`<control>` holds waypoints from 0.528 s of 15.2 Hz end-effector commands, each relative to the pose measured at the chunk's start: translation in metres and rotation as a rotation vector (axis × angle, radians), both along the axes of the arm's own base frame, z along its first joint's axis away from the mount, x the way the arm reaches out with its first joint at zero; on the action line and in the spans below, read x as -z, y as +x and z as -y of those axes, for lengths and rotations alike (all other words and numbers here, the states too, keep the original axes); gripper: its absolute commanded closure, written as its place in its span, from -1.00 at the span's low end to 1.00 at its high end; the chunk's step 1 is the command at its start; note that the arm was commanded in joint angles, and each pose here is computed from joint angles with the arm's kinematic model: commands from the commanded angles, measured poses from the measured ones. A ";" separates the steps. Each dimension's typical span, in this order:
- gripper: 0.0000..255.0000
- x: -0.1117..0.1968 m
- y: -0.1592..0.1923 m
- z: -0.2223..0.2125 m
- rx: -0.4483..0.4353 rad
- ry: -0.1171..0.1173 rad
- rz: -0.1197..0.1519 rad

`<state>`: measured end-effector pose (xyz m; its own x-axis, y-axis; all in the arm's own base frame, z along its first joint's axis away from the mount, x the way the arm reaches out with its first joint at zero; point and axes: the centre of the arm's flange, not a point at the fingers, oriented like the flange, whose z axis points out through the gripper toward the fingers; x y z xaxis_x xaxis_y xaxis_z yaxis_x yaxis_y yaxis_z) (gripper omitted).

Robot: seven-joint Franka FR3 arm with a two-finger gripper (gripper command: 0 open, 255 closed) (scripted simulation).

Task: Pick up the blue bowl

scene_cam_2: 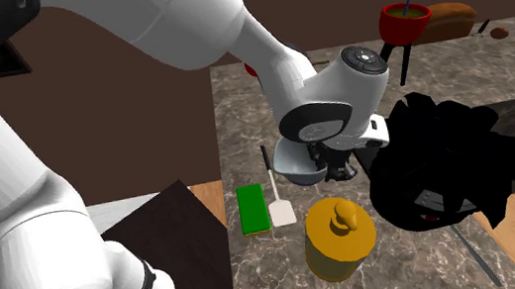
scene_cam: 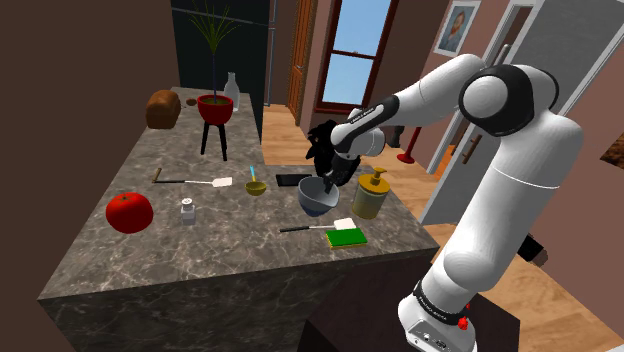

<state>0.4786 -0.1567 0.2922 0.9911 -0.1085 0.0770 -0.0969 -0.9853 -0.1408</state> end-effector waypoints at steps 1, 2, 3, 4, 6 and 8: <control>1.00 0.001 0.000 -0.001 -0.001 0.001 -0.002; 1.00 0.001 0.000 -0.001 -0.001 0.001 -0.002; 1.00 0.000 0.000 -0.001 -0.001 0.001 -0.002; 1.00 0.001 0.000 0.000 -0.001 0.001 -0.002; 1.00 -0.005 0.000 0.000 -0.001 0.001 -0.002; 1.00 -0.015 0.000 0.000 -0.001 0.001 -0.002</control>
